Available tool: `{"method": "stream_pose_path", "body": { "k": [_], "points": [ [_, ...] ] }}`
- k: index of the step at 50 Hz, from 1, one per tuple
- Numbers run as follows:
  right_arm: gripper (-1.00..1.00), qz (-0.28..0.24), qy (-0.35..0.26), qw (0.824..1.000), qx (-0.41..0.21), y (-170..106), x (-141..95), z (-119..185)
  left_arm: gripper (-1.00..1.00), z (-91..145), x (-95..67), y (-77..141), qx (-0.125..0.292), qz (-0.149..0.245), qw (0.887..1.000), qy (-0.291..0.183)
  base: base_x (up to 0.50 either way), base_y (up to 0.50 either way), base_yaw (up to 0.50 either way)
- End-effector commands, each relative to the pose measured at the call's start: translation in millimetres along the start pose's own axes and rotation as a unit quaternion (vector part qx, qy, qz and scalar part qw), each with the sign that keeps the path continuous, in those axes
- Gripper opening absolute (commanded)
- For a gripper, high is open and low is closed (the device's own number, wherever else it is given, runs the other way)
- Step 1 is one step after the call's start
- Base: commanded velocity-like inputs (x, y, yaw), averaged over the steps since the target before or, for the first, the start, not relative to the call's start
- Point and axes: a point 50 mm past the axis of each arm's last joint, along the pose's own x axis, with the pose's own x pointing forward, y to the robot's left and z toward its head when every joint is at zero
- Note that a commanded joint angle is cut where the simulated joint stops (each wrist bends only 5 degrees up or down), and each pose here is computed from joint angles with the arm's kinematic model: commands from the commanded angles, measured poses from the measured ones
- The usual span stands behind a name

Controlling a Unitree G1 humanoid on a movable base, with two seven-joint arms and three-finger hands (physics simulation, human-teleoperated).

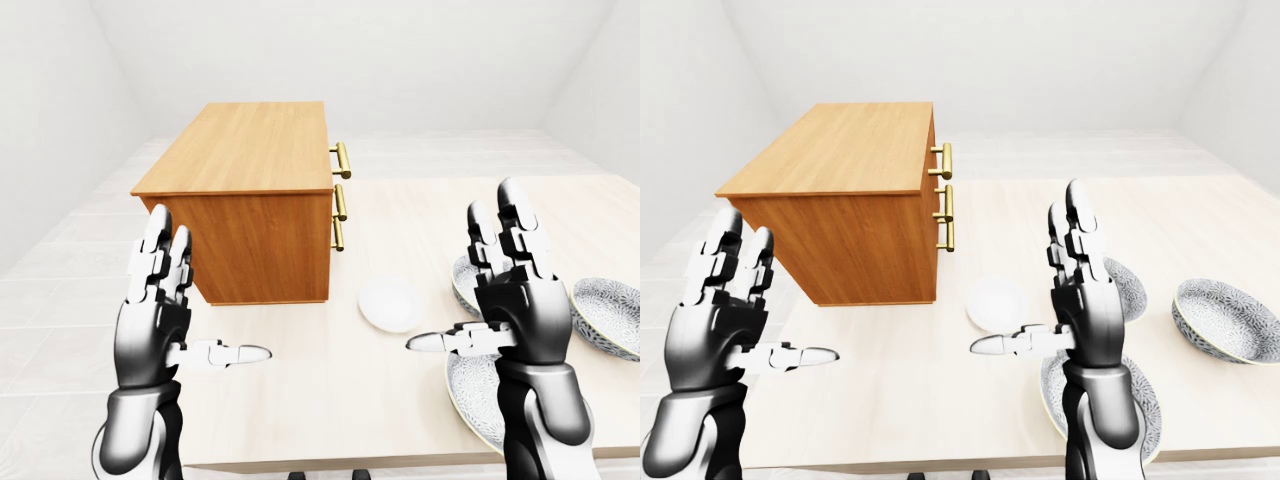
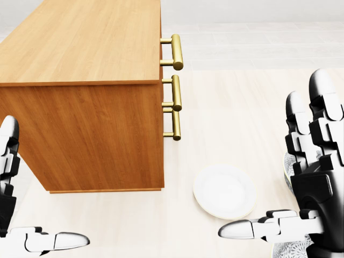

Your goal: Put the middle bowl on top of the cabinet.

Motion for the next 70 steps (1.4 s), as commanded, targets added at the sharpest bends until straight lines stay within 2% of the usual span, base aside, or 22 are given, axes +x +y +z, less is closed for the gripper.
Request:
{"method": "stream_pose_path", "body": {
  "k": [1,6,15,21,26,32,34,37,38,40,43,45,48,52,56,59,64,70],
  "points": [
    [1.0,-0.001,0.004,1.0,0.0,-1,-2,-1,1.0,0,-1.4,1,-0.001,0.001,1.0,0.001,0.0,0.0,0.0],
    [1.0,-0.002,0.008,1.0,-0.002,-1,-2,-2,1.0,-1,1.1,1,0.014,0.013,1.0,0.004,0.0,0.0,0.0],
    [1.0,-0.01,0.0,0.999,-0.031,-9,2,1,1.0,-2,-2.3,4,0.005,0.002,1.0,0.007,0.0,0.0,0.0],
    [1.0,-0.018,0.006,0.996,-0.087,-21,2,2,1.0,-7,-2.0,8,0.0,0.004,1.0,0.017,0.0,0.0,0.0],
    [1.0,-0.024,-0.012,0.988,-0.154,-32,5,15,1.0,-10,-1.5,10,-0.002,0.003,1.0,0.02,0.0,0.0,0.0],
    [1.0,-0.032,0.011,0.978,-0.208,-43,7,9,1.0,-7,-1.6,12,-0.002,0.004,1.0,0.013,0.0,0.0,0.0],
    [1.0,-0.034,0.035,0.965,-0.258,-49,8,4,1.0,-6,-1.8,13,-0.003,0.004,1.0,0.01,0.0,0.0,0.0],
    [1.0,-0.033,0.042,0.957,-0.285,-54,11,3,1.0,-5,-1.9,12,-0.001,0.002,1.0,0.01,0.0,0.0,0.0],
    [1.0,-0.026,0.046,0.949,-0.31,-59,16,4,1.0,-4,-2.1,12,0.001,0.001,1.0,0.009,0.0,0.0,0.0],
    [1.0,-0.027,0.054,0.946,-0.319,-62,17,1,1.0,-3,-2.0,12,0.002,0.001,1.0,0.007,0.0,0.0,0.0],
    [1.0,-0.033,0.079,0.929,-0.36,-75,21,-4,1.0,-1,-2.2,11,0.004,0.002,1.0,0.002,0.0,0.0,0.0],
    [1.0,-0.036,0.086,0.926,-0.366,-77,21,-5,1.0,-1,-2.3,11,0.004,0.002,1.0,0.003,0.0,0.0,0.0],
    [1.0,-0.048,0.099,0.914,-0.391,-84,20,-7,1.0,-7,-3.5,7,0.005,-0.002,1.0,0.018,0.0,0.0,0.0],
    [1.0,-0.053,0.122,0.894,-0.427,-92,17,-9,1.0,-5,-3.5,8,0.005,-0.001,1.0,0.014,0.0,0.0,0.0],
    [1.0,-0.065,0.12,0.859,-0.494,-102,19,-2,1.0,-9,-4.5,7,0.001,-0.001,1.0,0.024,0.0,0.0,0.0],
    [1.0,-0.066,0.125,0.852,-0.504,-106,21,1,1.0,-11,-4.4,7,-0.001,0.0,1.0,0.027,0.0,0.0,0.0],
    [1.0,-0.078,0.146,0.819,-0.55,-123,25,7,1.0,-18,-3.7,8,0.002,-0.002,0.999,0.041,0.0,0.0,0.0],
    [1.0,-0.074,0.169,0.781,-0.597,-137,27,0,1.0,-18,-2.4,10,0.0,-0.001,0.999,0.038,0.0,0.0,0.0]
  ]
}}
